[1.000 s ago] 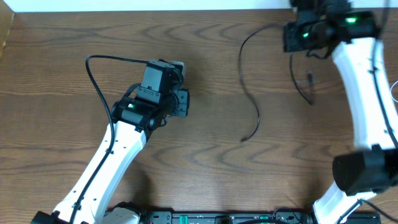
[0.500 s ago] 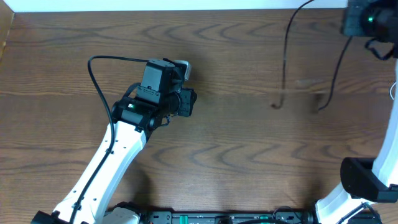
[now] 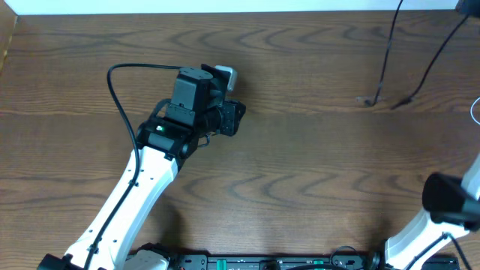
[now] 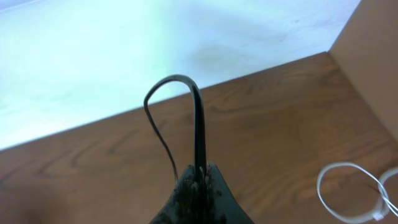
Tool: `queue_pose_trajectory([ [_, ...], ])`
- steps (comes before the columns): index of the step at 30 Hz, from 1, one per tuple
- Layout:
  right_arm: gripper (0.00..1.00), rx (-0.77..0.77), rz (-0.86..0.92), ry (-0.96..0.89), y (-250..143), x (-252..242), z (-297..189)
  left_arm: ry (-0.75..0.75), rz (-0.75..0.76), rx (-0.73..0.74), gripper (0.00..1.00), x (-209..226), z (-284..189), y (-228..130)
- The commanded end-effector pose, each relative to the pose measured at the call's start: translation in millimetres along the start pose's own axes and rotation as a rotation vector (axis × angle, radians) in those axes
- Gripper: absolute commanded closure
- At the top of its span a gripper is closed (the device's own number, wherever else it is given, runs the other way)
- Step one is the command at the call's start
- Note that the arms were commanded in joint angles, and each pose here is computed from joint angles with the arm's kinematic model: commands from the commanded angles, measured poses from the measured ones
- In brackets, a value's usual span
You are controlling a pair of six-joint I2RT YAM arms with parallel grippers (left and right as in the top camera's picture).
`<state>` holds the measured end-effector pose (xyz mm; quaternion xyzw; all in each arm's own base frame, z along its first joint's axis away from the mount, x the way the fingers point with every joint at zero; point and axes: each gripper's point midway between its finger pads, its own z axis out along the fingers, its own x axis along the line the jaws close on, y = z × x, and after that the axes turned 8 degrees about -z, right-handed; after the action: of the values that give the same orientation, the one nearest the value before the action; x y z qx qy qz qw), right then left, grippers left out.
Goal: Untangle cables
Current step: 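Grasp the black cable with the right gripper and lift it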
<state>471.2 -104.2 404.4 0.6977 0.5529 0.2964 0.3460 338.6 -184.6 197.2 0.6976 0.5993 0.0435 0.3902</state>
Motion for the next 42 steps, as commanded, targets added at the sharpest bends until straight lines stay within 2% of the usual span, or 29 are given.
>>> queue_pose_trajectory([
  [1,0.99,0.078,0.091,0.068,-18.3,-10.0,77.2,-0.035,0.033,0.007,0.60,-13.3,2.1,-4.2],
  [5,0.99,0.119,0.314,0.013,-45.5,-56.1,167.4,-0.056,0.058,0.015,0.60,-25.3,4.0,-8.5],
  [8,0.99,0.121,0.480,-0.026,-62.4,-93.0,203.1,-0.071,0.075,0.026,0.60,-34.1,5.2,-13.3],
  [10,0.99,0.103,0.531,-0.050,-67.9,-120.5,215.1,-0.081,0.086,0.032,0.59,-39.6,5.8,-16.2],
  [16,0.99,0.021,0.455,-0.279,-66.2,-238.0,179.8,-0.126,0.128,0.006,0.60,-59.9,7.1,-14.2],
  [20,0.99,0.009,0.504,-0.355,-79.7,-294.5,157.7,-0.144,0.142,-0.005,0.60,-67.7,7.3,-13.4],
  [33,0.99,-0.069,0.397,-0.405,-49.9,-297.1,138.6,-0.146,0.148,-0.003,0.60,-69.9,7.6,-14.8],
  [37,0.99,-0.034,0.370,-0.584,-58.7,-316.9,122.7,-0.146,0.149,-0.003,0.60,-69.9,7.6,-14.7],
  [42,0.99,-0.045,0.332,-0.740,-46.8,-336.7,81.9,-0.146,0.156,-0.003,0.60,-69.9,7.6,-14.8],
])
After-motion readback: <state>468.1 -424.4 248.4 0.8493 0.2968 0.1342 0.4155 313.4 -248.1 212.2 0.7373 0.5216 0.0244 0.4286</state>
